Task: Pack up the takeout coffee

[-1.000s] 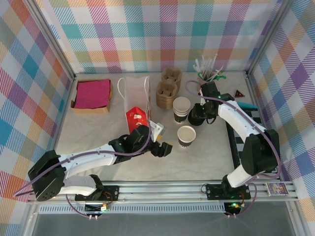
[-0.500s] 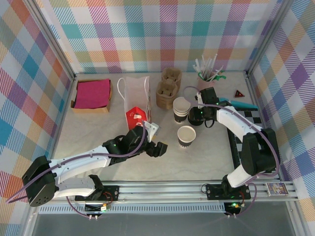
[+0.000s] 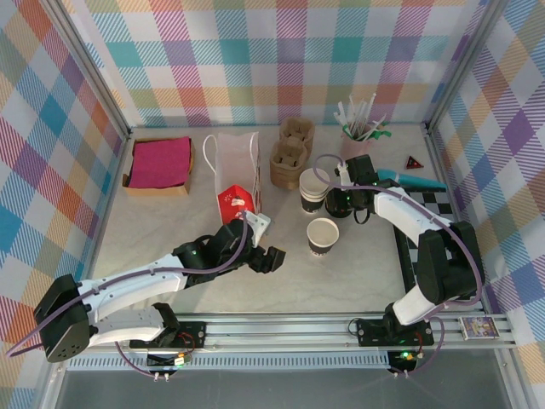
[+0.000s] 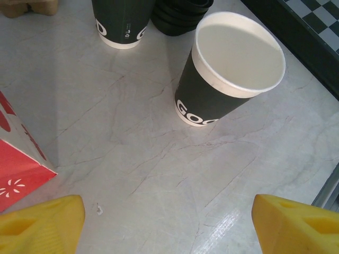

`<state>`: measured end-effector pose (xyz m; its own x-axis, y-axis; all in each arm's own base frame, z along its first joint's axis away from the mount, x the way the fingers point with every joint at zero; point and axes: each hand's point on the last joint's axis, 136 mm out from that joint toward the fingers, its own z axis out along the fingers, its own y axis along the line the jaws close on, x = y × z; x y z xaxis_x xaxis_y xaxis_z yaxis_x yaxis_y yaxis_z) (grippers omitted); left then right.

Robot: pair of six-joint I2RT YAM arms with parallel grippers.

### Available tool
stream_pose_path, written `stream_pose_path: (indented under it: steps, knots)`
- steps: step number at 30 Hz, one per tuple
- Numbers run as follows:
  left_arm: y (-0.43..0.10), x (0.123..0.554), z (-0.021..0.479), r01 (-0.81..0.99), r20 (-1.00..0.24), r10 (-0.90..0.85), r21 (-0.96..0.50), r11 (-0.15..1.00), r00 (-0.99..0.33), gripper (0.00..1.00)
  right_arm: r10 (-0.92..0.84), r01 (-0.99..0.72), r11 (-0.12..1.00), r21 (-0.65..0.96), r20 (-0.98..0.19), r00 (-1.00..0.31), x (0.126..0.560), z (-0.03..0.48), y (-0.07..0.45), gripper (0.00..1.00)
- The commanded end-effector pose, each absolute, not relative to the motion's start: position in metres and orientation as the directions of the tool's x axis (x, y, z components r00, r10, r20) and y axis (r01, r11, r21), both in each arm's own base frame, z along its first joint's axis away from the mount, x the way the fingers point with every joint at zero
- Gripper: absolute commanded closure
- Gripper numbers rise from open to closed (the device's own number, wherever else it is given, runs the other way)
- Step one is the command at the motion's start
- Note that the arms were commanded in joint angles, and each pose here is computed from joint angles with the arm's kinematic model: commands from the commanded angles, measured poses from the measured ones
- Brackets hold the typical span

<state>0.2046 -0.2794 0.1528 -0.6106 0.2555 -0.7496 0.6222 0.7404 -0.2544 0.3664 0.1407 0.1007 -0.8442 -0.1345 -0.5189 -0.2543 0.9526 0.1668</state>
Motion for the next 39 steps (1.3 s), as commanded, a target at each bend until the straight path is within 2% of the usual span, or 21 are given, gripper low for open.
stream_pose_path:
  steps: [1,27,39]
  knots:
    - [-0.278,0.204,0.168,0.62,-0.765,0.24,-0.252,0.743,-0.598,0.18,-0.182,-0.308,0.939,0.156,-0.535,-0.825,0.365,0.098,0.148,0.59]
    - [-0.269,0.204,0.164,0.601,-0.764,0.238,-0.234,0.764,-0.6,0.18,-0.253,-0.332,0.94,0.072,-0.505,-0.825,0.368,0.074,0.152,0.6]
    - [-0.265,0.203,0.162,0.595,-0.765,0.236,-0.228,0.771,-0.599,0.18,-0.258,-0.32,0.947,0.036,-0.51,-0.821,0.369,0.078,0.148,0.7]
